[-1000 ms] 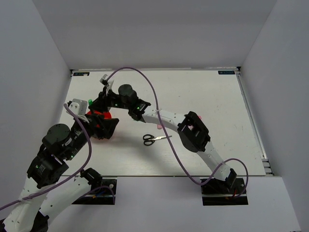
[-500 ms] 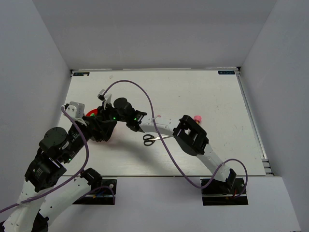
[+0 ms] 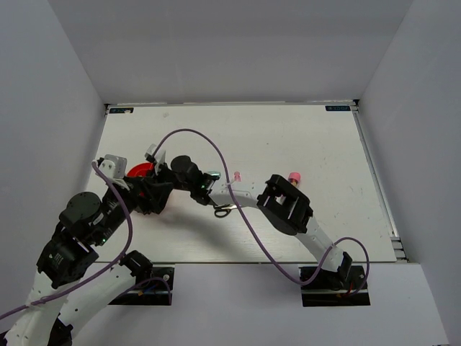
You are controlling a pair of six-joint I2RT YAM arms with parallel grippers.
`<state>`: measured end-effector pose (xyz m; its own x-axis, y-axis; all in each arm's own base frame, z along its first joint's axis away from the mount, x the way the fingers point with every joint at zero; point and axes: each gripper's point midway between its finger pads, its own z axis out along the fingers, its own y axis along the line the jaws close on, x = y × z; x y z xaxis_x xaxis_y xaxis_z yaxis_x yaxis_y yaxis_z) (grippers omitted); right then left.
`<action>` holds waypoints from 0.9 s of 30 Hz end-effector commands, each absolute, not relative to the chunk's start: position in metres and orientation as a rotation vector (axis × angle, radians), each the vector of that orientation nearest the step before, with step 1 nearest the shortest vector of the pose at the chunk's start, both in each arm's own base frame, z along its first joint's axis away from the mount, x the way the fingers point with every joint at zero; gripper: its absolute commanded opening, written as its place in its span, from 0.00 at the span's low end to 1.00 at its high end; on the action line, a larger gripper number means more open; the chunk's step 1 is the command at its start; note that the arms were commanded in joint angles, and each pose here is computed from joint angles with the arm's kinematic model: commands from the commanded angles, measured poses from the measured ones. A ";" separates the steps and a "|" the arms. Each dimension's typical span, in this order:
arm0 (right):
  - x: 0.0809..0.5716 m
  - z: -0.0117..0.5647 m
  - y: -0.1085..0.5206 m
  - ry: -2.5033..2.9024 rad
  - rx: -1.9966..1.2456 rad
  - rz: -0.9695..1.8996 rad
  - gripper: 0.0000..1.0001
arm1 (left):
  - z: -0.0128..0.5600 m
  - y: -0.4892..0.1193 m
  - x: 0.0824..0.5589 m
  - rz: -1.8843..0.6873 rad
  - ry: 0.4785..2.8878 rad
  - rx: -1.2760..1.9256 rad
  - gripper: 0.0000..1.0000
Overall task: Sort the stationery into containers
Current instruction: Place the pen in the storage box, then pick up the stationery from the center of the board.
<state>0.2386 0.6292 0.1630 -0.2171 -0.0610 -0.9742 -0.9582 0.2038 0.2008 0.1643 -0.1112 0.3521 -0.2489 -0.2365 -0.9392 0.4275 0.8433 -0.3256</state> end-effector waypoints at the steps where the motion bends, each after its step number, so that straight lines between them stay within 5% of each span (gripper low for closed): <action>1: 0.219 0.224 0.630 1.306 -1.040 1.215 0.35 | 0.346 -0.110 0.164 -0.617 1.732 0.152 0.83; 6: 0.213 0.240 0.630 1.249 -1.065 1.231 0.54 | 0.343 -0.108 0.165 -0.604 1.740 0.145 0.84; 13: 0.212 0.267 0.622 1.198 -1.070 1.208 0.57 | 0.344 -0.110 0.167 -0.607 1.755 0.134 0.84; 15: 0.211 0.269 0.621 1.206 -1.065 1.195 0.51 | 0.344 -0.112 0.167 -0.612 1.757 0.136 0.84; 17: 0.218 0.280 0.614 1.218 -1.050 1.149 0.32 | 0.344 -0.112 0.168 -0.618 1.760 0.128 0.80; 18: 0.220 0.289 0.613 1.202 -1.049 1.121 0.14 | 0.344 -0.113 0.169 -0.617 1.765 0.127 0.77; 20: 0.249 0.274 0.598 1.353 -0.999 0.944 0.01 | 0.345 -0.115 0.170 -0.620 1.769 0.129 0.59; 22: 0.283 0.312 0.590 1.386 -0.898 0.817 0.00 | 0.343 -0.118 0.172 -0.616 1.791 0.138 0.39; 24: 0.309 0.259 0.562 1.662 -0.991 0.668 0.00 | 0.342 -0.122 0.173 -0.616 1.806 0.160 0.13; 27: 0.332 0.234 0.513 1.845 -1.041 0.589 0.00 | 0.318 -0.133 0.179 -0.595 1.919 0.210 0.01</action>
